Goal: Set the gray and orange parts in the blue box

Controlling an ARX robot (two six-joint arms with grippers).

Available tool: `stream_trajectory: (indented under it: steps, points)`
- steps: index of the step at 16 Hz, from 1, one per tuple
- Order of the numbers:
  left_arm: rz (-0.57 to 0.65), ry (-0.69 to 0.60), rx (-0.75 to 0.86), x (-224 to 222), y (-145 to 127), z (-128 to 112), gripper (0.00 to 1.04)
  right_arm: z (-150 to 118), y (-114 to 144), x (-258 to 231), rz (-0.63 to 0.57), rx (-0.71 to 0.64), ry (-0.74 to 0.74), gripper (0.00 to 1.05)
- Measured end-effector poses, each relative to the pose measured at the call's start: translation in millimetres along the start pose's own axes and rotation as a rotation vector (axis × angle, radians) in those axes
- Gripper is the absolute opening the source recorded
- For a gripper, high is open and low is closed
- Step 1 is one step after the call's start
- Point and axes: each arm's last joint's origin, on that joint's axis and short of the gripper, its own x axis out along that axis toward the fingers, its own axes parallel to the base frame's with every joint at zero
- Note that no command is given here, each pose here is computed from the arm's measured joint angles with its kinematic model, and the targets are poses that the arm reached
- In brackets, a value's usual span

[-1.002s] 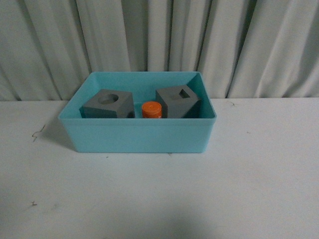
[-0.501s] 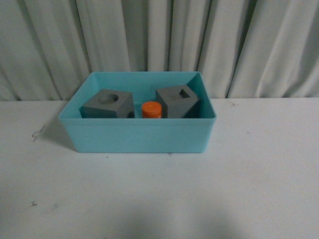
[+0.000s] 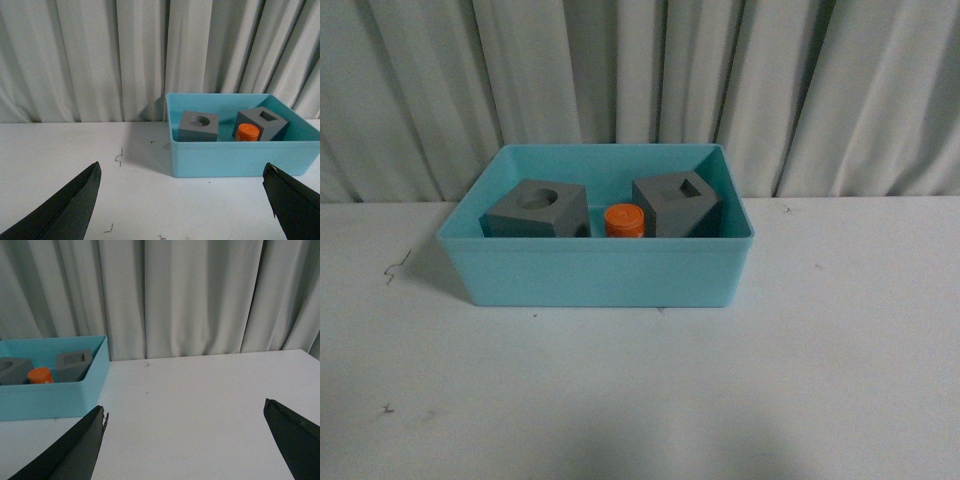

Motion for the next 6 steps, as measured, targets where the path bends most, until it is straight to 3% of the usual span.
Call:
stream_trajectory:
  steps: [6]
  points:
    - [0.0, 0.0, 0.0, 0.0, 0.0, 0.0, 0.98, 0.0, 0.0, 0.0, 0.0, 0.0, 0.0, 0.98]
